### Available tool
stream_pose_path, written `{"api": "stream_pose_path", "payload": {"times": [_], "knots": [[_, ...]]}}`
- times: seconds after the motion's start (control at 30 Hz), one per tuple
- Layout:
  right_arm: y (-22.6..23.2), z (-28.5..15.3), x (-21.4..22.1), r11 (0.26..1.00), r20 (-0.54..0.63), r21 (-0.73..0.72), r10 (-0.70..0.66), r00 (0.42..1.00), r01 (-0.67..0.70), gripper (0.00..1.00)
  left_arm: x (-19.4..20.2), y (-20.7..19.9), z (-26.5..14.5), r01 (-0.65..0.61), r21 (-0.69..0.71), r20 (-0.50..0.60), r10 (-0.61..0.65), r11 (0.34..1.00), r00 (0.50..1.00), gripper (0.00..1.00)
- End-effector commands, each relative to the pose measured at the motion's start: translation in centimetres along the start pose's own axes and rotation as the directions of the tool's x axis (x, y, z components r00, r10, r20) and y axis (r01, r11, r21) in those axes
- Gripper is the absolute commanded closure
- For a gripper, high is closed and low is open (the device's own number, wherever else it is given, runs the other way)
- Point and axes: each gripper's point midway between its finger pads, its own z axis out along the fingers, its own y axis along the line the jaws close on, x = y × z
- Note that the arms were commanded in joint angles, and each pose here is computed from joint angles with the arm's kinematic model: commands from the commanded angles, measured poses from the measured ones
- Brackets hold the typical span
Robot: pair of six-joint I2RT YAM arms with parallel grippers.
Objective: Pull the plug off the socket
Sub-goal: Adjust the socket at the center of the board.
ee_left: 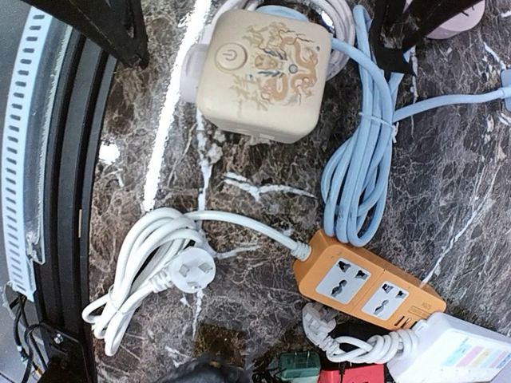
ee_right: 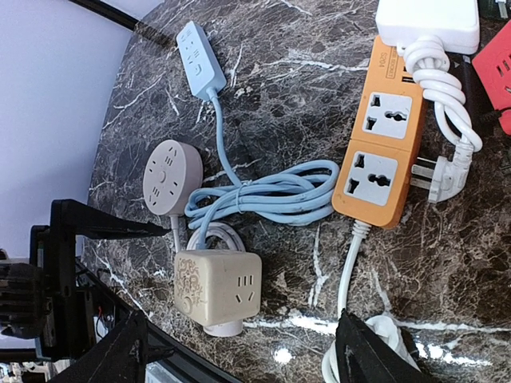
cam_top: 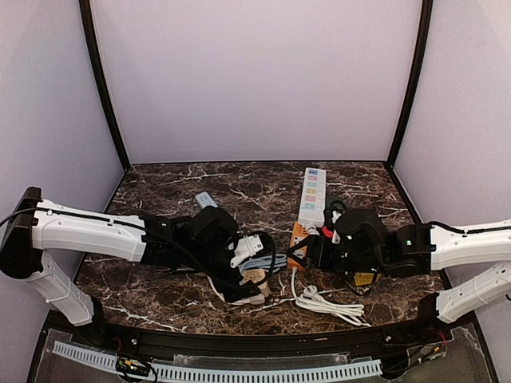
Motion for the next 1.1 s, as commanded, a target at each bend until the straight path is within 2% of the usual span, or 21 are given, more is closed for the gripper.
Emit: {"api": "stream_pose_path", "payload": {"times": [0.0, 0.2, 0.47, 0.67, 0.77, 0.87, 1.07], "knots": [[0.1, -0.4, 0.0, 1.0, 0.017, -0.019, 0.01, 1.0, -0.009, 0.25, -0.1, 0.8, 0.6, -0.079, 0.014, -0.009, 0.079, 0.997, 0.997, 0.02], [0.6, 0.0, 0.0, 1.0, 0.009, -0.029, -0.004, 1.0, 0.005, 0.25, -0.7, 0.6, 1.3, -0.075, 0.062, 0.011, 0.074, 0.995, 0.997, 0.02], [1.1, 0.4, 0.3, 0.999, -0.008, -0.043, -0.008, 1.0, 0.008, 0.25, 0.1, 0.4, 2.6, -0.054, 0.104, -0.043, 0.059, 0.993, 0.997, 0.17], [1.2, 0.4, 0.3, 0.999, -0.008, -0.048, -0.01, 1.0, 0.009, 0.25, 0.8, 0.8, 3.3, -0.045, 0.088, -0.075, 0.052, 0.995, 0.996, 0.16], [1.0, 0.4, 0.3, 0.999, -0.009, -0.044, -0.009, 1.0, 0.008, 0.25, 1.0, 0.8, 3.4, -0.043, 0.09, -0.081, 0.051, 0.995, 0.995, 0.25], [1.0, 0.4, 0.4, 0.999, -0.009, -0.045, -0.009, 1.0, 0.009, 0.25, 1.2, 1.0, 3.5, -0.046, 0.079, -0.09, 0.053, 0.996, 0.995, 0.38], [1.1, 0.4, 0.4, 0.999, -0.009, -0.048, -0.008, 1.0, 0.007, 0.25, 1.3, 1.1, 3.3, -0.039, 0.072, -0.103, 0.046, 0.997, 0.994, 0.58]]}}
